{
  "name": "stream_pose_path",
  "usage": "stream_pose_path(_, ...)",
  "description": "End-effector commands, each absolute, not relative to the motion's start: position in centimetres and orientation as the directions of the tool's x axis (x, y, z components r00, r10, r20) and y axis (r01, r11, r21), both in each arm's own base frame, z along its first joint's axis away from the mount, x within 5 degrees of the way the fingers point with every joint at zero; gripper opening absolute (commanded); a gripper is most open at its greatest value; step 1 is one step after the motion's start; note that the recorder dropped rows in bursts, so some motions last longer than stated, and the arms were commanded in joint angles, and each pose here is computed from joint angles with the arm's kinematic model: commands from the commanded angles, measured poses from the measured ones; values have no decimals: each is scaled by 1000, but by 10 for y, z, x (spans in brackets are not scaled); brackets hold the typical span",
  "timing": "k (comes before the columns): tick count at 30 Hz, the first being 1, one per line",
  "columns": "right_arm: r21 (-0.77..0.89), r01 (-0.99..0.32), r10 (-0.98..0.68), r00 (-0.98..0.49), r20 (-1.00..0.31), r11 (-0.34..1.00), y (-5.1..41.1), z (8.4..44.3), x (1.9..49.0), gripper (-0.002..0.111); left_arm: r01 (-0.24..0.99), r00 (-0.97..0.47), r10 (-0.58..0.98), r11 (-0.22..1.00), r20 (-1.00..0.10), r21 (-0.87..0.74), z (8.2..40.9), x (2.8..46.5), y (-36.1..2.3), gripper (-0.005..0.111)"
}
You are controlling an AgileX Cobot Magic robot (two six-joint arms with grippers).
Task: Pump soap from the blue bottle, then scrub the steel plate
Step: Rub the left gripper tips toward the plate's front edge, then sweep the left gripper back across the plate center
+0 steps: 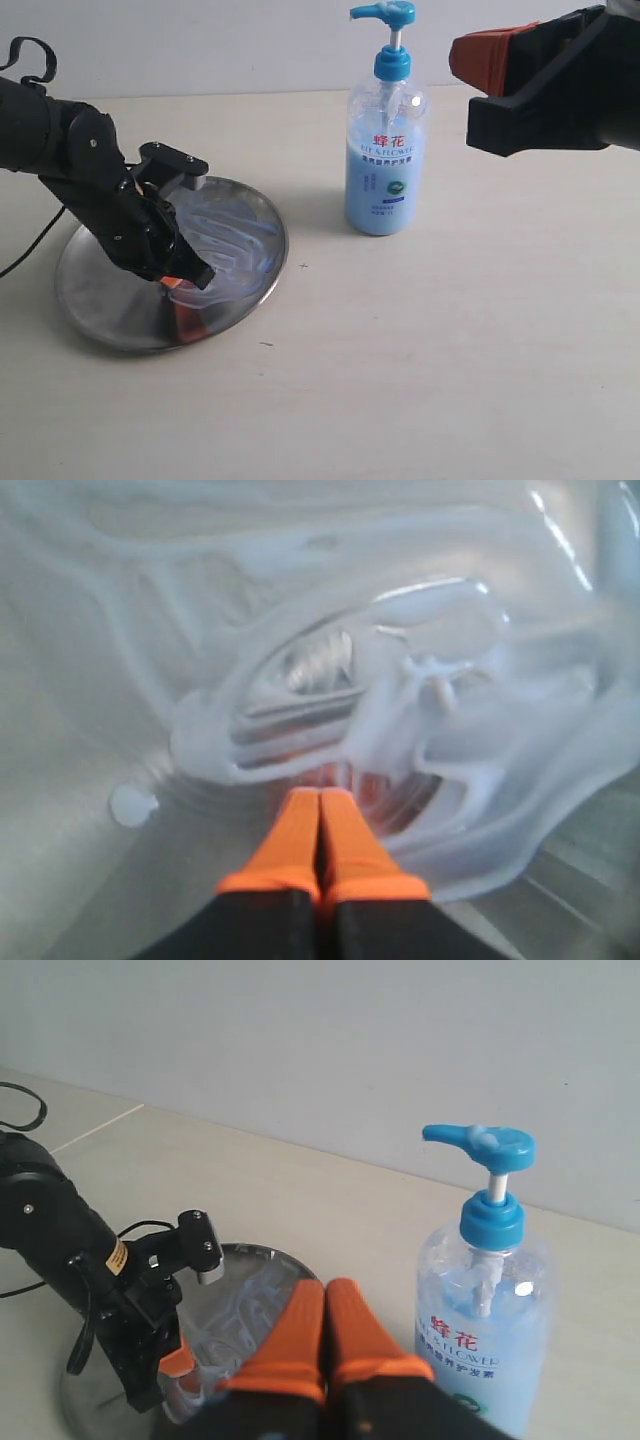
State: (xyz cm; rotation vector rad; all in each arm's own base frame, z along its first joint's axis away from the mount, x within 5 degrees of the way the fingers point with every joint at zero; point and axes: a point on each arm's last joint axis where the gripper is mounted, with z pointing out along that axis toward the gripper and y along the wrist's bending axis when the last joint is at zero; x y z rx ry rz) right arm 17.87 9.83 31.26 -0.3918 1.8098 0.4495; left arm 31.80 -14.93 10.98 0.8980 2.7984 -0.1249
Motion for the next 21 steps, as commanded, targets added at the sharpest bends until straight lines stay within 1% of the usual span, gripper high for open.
stream_pose_path(1, 100, -481, -36, -267, -963, 871, 97, 313, 178, 0, 585, -797, 571, 811, -197, -21, 106, 330, -152, 0)
stream_pose_path(6, 100, -481, -36, -267, -963, 871, 97, 313, 178, 0, 591, -793, 573, 806, -206, -32, 104, 342, -160, 0)
stream_pose_path(11, 100, -481, -36, -267, -963, 871, 97, 313, 178, 0, 591, -787, 562, 805, -254, -50, 111, 354, -170, 0)
stream_pose_path(14, 100, -481, -36, -267, -963, 871, 97, 313, 178, 0, 610, -769, 576, 791, -278, -49, 116, 359, -182, 0)
stream_pose_path(21, 100, -481, -36, -267, -963, 871, 97, 313, 178, 0, 666, -724, 627, 744, -290, -53, 113, 366, -218, 0)
